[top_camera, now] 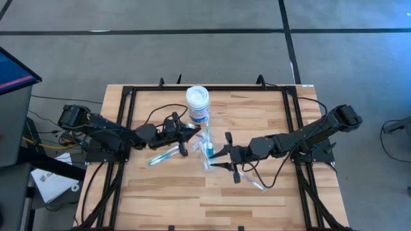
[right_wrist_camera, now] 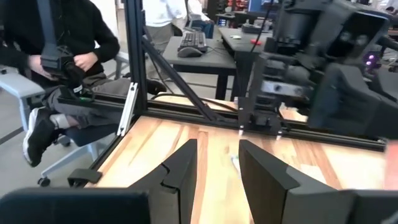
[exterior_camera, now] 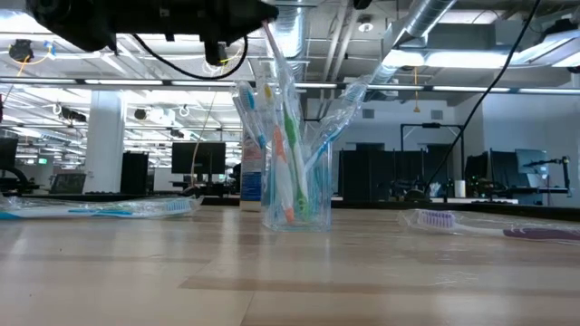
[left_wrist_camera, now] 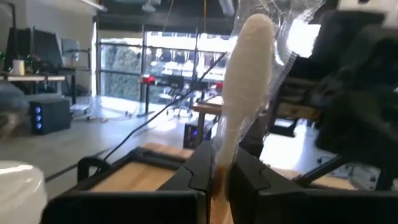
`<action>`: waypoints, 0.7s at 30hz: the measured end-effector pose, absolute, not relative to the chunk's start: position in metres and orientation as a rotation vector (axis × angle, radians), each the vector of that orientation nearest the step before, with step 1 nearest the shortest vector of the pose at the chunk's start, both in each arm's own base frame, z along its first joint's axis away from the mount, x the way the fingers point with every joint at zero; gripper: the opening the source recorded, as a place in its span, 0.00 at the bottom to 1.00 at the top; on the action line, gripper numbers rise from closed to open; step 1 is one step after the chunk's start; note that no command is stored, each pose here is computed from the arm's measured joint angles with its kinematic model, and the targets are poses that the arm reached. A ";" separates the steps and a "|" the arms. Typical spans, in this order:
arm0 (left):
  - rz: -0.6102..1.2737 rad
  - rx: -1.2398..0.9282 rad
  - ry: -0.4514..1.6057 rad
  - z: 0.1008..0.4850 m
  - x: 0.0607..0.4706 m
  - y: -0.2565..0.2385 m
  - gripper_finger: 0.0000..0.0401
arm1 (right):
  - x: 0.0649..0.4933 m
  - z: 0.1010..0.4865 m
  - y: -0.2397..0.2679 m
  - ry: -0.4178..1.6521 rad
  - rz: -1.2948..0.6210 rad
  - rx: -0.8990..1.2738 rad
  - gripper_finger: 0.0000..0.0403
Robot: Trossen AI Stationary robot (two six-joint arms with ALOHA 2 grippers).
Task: Pick & Place toothbrushing station
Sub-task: Put the orange toothbrush into the Transparent organizer
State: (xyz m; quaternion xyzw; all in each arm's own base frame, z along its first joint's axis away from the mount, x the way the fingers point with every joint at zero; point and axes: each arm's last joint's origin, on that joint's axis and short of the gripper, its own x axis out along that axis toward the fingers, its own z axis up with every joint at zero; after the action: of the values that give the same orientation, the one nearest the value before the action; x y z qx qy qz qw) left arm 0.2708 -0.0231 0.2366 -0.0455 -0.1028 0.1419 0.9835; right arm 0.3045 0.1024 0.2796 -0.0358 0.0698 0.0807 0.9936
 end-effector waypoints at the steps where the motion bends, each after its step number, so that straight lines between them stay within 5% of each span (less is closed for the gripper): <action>1: 0.290 -0.090 -0.194 0.235 0.271 -0.022 0.04 | 0.304 0.280 0.103 0.142 0.165 -0.072 0.27; 21: 0.341 -0.111 -0.088 0.213 0.281 -0.009 0.04 | 0.303 0.277 0.106 0.164 0.171 -0.082 0.27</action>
State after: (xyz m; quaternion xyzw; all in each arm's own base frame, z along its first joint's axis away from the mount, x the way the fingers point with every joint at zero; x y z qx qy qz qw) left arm 0.2807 -0.0087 0.2131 -0.0549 -0.0437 0.1697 0.9830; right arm 0.3030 0.1059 0.2771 -0.0409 0.0815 0.0854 0.9922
